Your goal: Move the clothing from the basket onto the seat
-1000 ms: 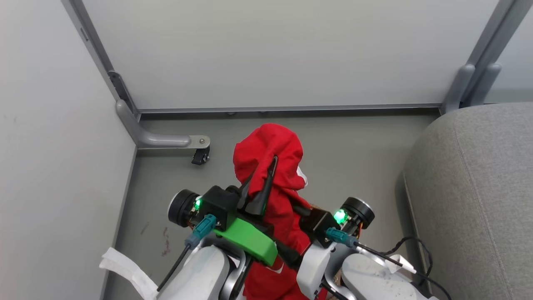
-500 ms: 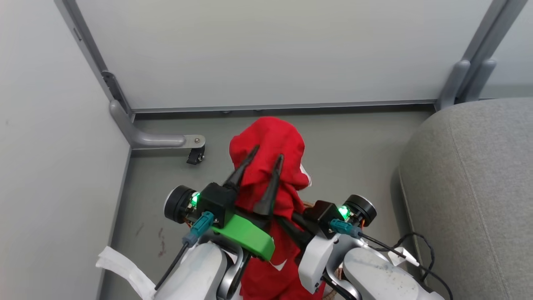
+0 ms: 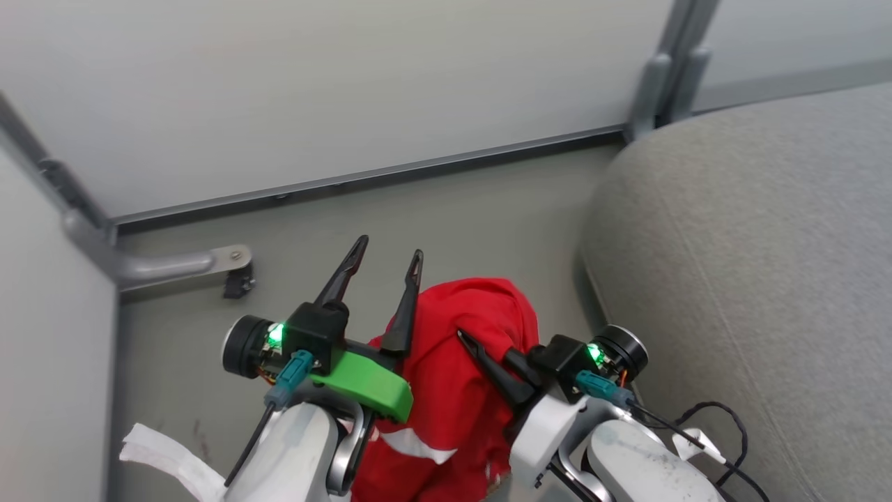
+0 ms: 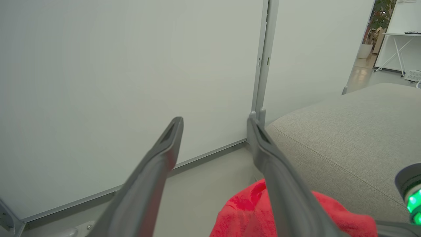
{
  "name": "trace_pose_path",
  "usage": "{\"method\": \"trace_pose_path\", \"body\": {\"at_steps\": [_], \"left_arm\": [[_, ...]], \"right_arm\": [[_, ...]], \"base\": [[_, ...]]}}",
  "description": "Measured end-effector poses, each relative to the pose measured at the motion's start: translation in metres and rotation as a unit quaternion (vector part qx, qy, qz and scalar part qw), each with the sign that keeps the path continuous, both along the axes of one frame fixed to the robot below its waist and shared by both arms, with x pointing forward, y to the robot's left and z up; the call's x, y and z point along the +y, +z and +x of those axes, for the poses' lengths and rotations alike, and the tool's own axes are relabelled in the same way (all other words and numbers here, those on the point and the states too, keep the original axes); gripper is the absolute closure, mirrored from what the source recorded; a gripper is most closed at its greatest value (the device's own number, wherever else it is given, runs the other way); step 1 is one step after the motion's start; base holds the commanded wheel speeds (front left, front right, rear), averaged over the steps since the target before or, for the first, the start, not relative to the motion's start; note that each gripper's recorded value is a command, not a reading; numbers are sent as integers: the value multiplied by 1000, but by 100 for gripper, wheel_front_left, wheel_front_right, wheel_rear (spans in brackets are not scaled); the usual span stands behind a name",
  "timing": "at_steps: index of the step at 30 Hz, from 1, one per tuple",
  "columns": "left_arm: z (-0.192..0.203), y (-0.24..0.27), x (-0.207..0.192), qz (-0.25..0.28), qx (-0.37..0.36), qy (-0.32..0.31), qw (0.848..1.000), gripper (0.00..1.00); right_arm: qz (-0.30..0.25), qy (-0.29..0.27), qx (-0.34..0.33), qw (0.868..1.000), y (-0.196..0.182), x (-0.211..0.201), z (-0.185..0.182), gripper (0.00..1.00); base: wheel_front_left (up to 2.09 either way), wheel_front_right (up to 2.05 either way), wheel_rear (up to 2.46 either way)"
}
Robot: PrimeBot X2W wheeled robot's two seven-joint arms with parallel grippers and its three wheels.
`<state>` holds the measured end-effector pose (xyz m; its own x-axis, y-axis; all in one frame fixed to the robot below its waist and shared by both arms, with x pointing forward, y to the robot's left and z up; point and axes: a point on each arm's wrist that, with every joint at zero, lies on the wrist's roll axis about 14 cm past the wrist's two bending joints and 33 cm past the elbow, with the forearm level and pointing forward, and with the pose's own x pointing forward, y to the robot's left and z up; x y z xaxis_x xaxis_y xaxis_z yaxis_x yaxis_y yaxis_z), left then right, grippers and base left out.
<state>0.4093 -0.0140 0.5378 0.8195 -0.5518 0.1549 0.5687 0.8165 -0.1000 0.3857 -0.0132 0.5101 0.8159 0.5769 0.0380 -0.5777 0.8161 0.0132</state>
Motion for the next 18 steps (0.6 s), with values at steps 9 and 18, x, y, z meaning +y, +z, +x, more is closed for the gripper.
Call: {"method": "trace_pose_path", "body": {"at_steps": [9,18], "left_arm": [[2,-13,-50,4,9,-72,997,0],[-16,-25,-111,-6,27,-166,986,0]], "right_arm": [[5,-118,0,993,-1,-75,-9,100],[-22,-254,-8,967,0,-165,-25,100]], "base": [[0,0,0],[0,0,0]]}}
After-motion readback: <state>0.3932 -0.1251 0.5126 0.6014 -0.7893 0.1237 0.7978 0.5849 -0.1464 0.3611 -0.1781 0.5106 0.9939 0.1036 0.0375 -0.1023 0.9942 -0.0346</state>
